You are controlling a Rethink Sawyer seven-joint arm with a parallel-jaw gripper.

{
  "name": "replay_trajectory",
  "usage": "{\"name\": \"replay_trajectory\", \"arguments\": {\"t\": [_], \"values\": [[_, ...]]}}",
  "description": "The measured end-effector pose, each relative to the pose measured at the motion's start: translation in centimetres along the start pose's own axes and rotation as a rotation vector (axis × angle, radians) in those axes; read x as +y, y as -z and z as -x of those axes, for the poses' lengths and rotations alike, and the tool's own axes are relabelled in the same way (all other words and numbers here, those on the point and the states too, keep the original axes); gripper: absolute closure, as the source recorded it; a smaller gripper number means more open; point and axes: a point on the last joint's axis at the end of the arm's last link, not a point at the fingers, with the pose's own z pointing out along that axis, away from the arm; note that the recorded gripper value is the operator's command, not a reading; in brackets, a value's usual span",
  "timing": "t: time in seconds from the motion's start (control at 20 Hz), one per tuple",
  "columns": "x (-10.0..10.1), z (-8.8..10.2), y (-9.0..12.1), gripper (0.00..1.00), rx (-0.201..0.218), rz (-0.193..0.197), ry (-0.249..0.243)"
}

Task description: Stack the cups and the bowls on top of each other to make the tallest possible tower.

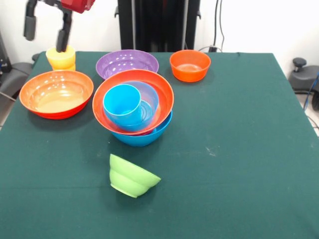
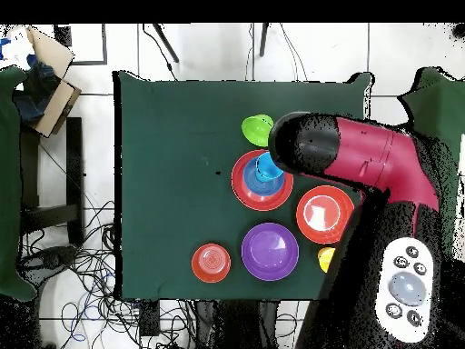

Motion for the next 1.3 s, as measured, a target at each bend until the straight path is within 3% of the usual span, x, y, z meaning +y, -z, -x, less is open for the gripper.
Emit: {"name": "replay_trajectory", "arguments": {"t": [0.2,0.4,0.65,0.8,1.3], "values": [[-0.4,0.2,0.1,1.0,0.008,0.023,-0.02],[-2.8,1.3,0.5,1.0,0.03,0.085,-0.097],[-4.8,1.6,0.0,1.0,0.039,0.107,-0.136],[-4.5,1.7,0.1,1.0,0.038,0.111,-0.132],[-0.7,2.0,0.9,1.0,0.027,0.137,-0.085]]}}
